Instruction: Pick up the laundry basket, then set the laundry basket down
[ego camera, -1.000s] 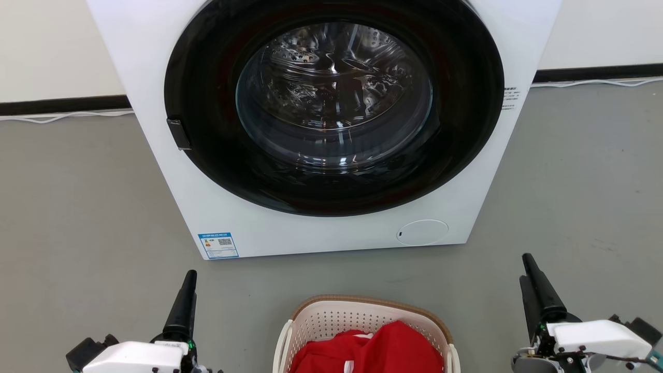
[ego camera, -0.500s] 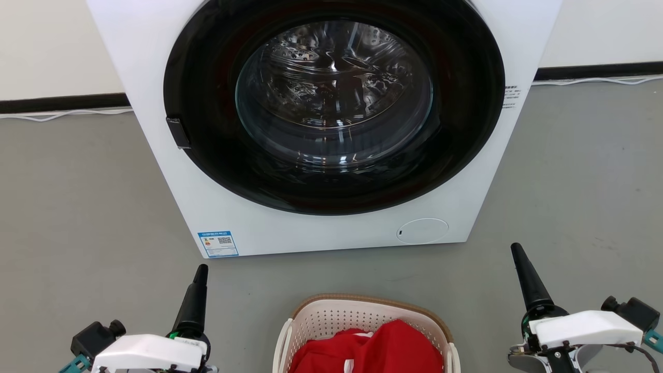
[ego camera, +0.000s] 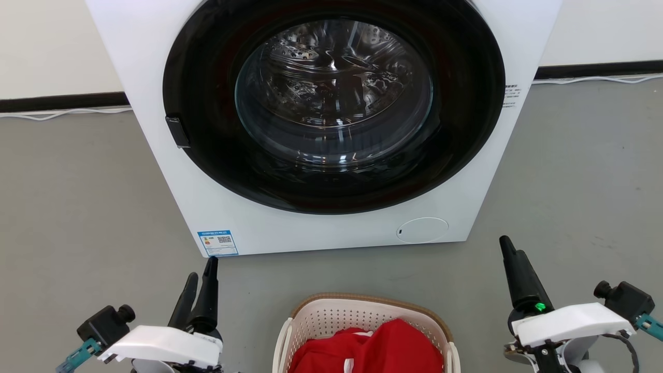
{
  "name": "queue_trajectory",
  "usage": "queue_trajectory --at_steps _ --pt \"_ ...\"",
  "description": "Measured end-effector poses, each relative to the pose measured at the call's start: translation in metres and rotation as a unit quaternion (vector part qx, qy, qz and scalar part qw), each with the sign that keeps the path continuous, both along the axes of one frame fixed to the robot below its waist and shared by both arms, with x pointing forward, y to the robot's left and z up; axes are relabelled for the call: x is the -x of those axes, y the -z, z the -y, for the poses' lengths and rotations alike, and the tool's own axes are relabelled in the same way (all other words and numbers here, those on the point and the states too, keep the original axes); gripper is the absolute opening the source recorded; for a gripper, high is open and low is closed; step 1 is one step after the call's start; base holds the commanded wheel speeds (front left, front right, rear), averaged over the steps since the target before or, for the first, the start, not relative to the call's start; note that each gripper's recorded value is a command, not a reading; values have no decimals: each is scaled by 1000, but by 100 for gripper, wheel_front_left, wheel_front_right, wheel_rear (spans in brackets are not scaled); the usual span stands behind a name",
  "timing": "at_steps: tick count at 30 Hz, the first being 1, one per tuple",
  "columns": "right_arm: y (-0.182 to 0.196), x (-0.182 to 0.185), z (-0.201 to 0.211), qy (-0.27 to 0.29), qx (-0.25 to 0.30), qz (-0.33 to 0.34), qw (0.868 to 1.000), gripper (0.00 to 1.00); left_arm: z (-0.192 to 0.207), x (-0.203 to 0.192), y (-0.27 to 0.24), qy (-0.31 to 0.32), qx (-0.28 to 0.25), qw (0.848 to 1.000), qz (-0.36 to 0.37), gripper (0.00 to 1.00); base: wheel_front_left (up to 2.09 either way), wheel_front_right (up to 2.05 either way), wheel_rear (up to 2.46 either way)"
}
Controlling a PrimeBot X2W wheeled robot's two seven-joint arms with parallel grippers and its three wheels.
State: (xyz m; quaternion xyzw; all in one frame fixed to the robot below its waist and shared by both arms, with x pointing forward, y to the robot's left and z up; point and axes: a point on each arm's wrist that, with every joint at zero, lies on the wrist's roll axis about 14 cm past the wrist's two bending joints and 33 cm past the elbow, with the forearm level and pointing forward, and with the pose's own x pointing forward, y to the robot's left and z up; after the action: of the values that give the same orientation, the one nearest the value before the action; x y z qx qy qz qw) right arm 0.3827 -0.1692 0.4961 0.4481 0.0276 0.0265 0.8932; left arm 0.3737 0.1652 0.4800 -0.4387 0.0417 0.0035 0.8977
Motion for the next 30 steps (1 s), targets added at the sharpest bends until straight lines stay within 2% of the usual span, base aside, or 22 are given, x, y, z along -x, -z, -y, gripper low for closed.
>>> queue_trajectory --at_steps 15,30 --pt "-9 -4 -8 -12 89 29 995 100 7 -2 -9 9 -84 996 25 100 0 0 0" --pt "-19 -9 -12 -18 164 58 985 100 14 -8 -25 17 -152 986 62 100 0 0 0"
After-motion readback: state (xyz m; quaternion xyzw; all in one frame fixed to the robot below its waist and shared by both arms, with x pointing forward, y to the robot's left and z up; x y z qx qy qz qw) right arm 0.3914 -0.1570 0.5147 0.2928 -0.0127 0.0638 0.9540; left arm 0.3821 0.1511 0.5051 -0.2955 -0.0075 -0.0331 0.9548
